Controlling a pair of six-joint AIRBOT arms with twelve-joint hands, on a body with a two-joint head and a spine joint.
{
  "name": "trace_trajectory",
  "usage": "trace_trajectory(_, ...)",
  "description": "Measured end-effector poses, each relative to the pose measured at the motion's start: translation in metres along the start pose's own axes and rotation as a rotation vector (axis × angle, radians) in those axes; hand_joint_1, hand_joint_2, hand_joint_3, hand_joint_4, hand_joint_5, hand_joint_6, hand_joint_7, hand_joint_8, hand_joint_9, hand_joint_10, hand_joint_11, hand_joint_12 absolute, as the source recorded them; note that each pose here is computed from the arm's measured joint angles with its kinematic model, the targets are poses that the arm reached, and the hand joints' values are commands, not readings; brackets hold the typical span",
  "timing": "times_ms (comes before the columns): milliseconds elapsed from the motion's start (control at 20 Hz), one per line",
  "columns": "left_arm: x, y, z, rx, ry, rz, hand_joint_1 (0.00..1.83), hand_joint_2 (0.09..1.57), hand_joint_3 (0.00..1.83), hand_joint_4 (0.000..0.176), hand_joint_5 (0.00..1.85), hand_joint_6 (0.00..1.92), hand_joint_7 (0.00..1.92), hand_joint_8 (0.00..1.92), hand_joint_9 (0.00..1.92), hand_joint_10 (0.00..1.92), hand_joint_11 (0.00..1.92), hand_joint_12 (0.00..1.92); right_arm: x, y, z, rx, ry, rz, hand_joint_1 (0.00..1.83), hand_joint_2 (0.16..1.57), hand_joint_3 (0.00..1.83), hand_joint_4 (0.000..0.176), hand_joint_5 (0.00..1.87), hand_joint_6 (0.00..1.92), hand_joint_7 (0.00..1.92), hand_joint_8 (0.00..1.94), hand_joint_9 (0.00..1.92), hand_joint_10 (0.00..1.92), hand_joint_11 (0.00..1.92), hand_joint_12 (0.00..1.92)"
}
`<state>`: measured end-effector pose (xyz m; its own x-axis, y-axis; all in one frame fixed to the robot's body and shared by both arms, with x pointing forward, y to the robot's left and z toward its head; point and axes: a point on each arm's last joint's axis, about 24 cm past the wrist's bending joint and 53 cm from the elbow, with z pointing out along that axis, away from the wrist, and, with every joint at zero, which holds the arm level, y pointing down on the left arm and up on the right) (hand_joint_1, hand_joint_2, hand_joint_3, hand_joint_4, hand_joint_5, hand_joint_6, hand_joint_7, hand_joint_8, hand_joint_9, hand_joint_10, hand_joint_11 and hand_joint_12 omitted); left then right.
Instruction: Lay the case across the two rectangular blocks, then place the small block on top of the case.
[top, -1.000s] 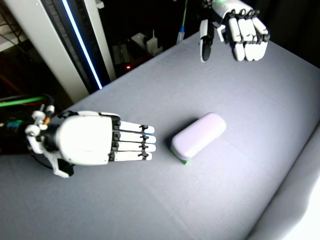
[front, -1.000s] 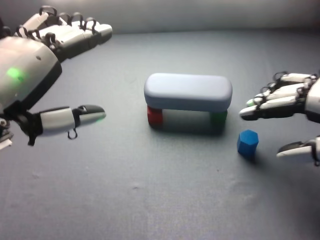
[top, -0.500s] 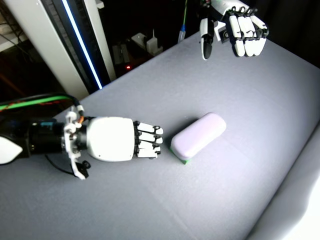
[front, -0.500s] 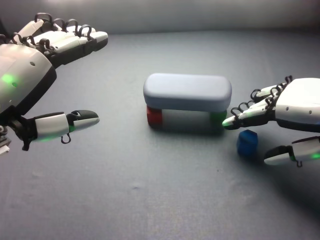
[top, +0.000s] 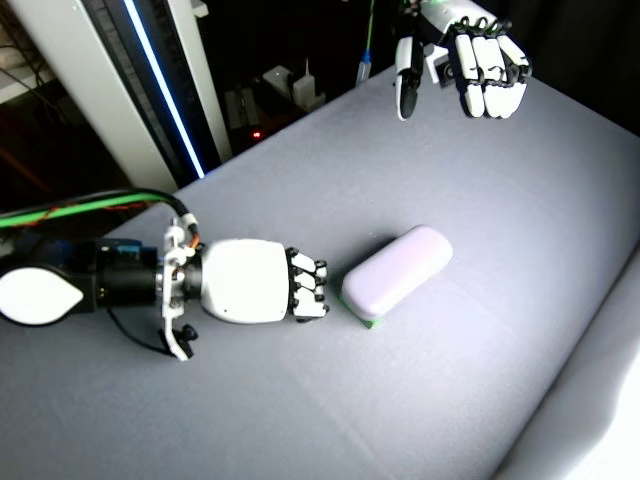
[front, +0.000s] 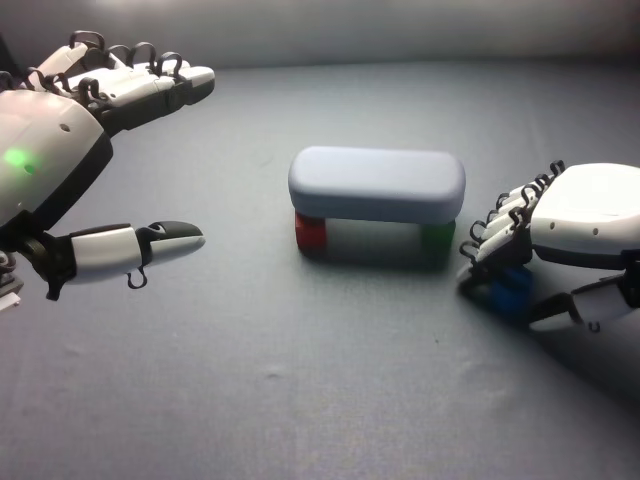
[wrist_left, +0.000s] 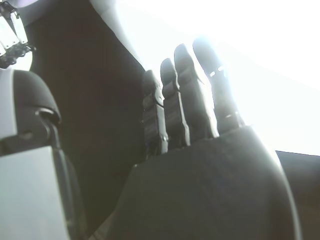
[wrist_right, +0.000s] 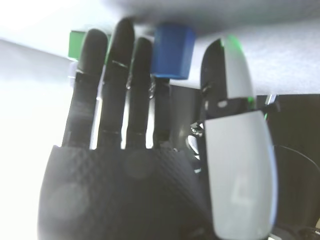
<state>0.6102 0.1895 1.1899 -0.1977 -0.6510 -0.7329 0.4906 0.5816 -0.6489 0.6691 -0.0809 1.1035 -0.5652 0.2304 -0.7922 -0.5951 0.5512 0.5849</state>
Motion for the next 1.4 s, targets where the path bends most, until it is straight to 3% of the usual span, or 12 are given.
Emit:
trace_trajectory(50, 0.000, 0.000, 0.000, 0.000, 0.000, 0.000, 0.99, 0.98, 0.00, 0.004, 0.43, 0.00, 0.41, 0.00, 0.43, 0.00, 0.01, 1.13, 0.001, 0.001, 0.001, -0.004, 0.002, 0.000, 1.13, 1.15, 0.00, 0.000, 0.92, 0.85, 0.59, 1.00, 0.58, 1.32, 0.49, 1.65)
trace_trajectory(100, 0.001, 0.000, 0.000, 0.000, 0.001, -0.002, 0.98, 0.97, 0.00, 0.006, 0.44, 0.00, 0.43, 0.00, 0.45, 0.01, 0.05, 1.12, 0.000, 0.002, 0.002, -0.005, -0.002, 0.002, 1.17, 1.20, 0.00, 0.000, 0.82, 1.09, 0.77, 1.29, 0.61, 1.33, 0.52, 1.66)
trace_trajectory(150, 0.002, 0.000, 0.000, 0.000, 0.001, -0.008, 0.98, 0.97, 0.00, 0.008, 0.44, 0.00, 0.44, 0.00, 0.45, 0.01, 0.06, 1.11, -0.002, 0.004, 0.003, -0.010, -0.005, 0.000, 1.18, 1.20, 0.00, 0.000, 0.81, 1.13, 0.82, 1.34, 0.64, 1.34, 0.55, 1.68)
trace_trajectory(300, 0.003, 0.000, 0.000, 0.000, 0.002, -0.009, 0.98, 0.97, 0.00, 0.004, 0.44, 0.00, 0.44, 0.00, 0.47, 0.00, 0.03, 1.15, -0.001, 0.006, 0.005, -0.015, -0.002, -0.002, 1.20, 1.17, 0.00, 0.000, 0.83, 1.19, 0.93, 1.17, 0.77, 1.39, 0.67, 1.71)
trace_trajectory(550, 0.003, 0.002, -0.001, -0.006, 0.004, -0.013, 0.99, 0.97, 0.00, 0.000, 0.43, 0.00, 0.44, 0.00, 0.48, 0.01, 0.03, 1.16, -0.006, 0.010, 0.006, -0.026, -0.013, -0.004, 1.25, 1.10, 0.00, 0.000, 0.88, 1.20, 1.16, 0.68, 1.02, 0.92, 0.83, 1.37)
trace_trajectory(650, 0.005, 0.003, -0.002, -0.010, 0.009, -0.015, 0.99, 0.96, 0.00, 0.000, 0.43, 0.00, 0.44, 0.00, 0.48, 0.01, 0.04, 1.17, -0.010, 0.015, 0.007, -0.042, -0.023, -0.004, 1.23, 1.11, 0.00, 0.000, 0.89, 1.19, 1.10, 0.77, 0.95, 0.86, 0.69, 1.43)
trace_trajectory(800, 0.007, 0.004, -0.002, -0.012, 0.011, -0.027, 0.99, 0.95, 0.00, 0.000, 0.43, 0.00, 0.45, 0.01, 0.50, 0.01, 0.06, 1.18, -0.026, 0.040, 0.007, -0.109, -0.058, -0.008, 1.23, 1.13, 0.00, 0.000, 0.86, 1.09, 1.03, 1.11, 0.94, 1.41, 0.82, 1.79)
trace_trajectory(900, 0.007, 0.005, -0.004, -0.012, 0.010, -0.029, 0.99, 0.96, 0.00, 0.000, 0.43, 0.00, 0.45, 0.00, 0.51, 0.01, 0.07, 1.14, -0.046, 0.056, 0.003, -0.168, -0.110, -0.003, 1.22, 1.14, 0.00, 0.000, 0.84, 1.12, 1.01, 1.11, 0.84, 1.40, 0.69, 1.82)
trace_trajectory(1000, 0.008, 0.008, -0.006, -0.023, 0.013, -0.029, 0.98, 0.96, 0.00, 0.000, 0.43, 0.00, 0.45, 0.00, 0.50, 0.00, 0.06, 1.13, -0.065, 0.066, -0.002, -0.203, -0.158, 0.005, 1.24, 1.14, 0.00, 0.000, 0.93, 0.91, 0.95, 1.28, 0.78, 1.51, 0.67, 1.82)
trace_trajectory(1150, 0.008, 0.009, -0.009, -0.030, 0.007, -0.039, 0.99, 0.97, 0.00, 0.009, 0.42, 0.00, 0.45, 0.00, 0.51, 0.00, 0.07, 1.13, -0.087, 0.082, -0.002, -0.244, -0.211, -0.032, 1.23, 1.11, 0.00, 0.000, 0.87, 1.17, 1.10, 0.84, 0.91, 1.14, 0.85, 1.55)
trace_trajectory(1250, 0.009, 0.009, -0.010, -0.030, 0.011, -0.039, 0.99, 0.97, 0.00, 0.016, 0.42, 0.00, 0.45, 0.00, 0.51, 0.01, 0.06, 1.13, -0.101, 0.083, -0.004, -0.249, -0.238, -0.044, 1.24, 1.09, 0.00, 0.000, 0.90, 1.18, 1.16, 0.68, 0.98, 0.99, 0.85, 1.47)
trace_trajectory(1400, 0.007, 0.011, -0.010, -0.037, 0.002, -0.044, 0.98, 0.98, 0.00, 0.023, 0.42, 0.00, 0.45, 0.00, 0.50, 0.00, 0.03, 1.12, -0.125, 0.080, 0.001, -0.233, -0.284, -0.060, 1.25, 1.07, 0.00, 0.000, 0.95, 1.02, 1.20, 0.70, 1.12, 1.10, 1.01, 1.54)
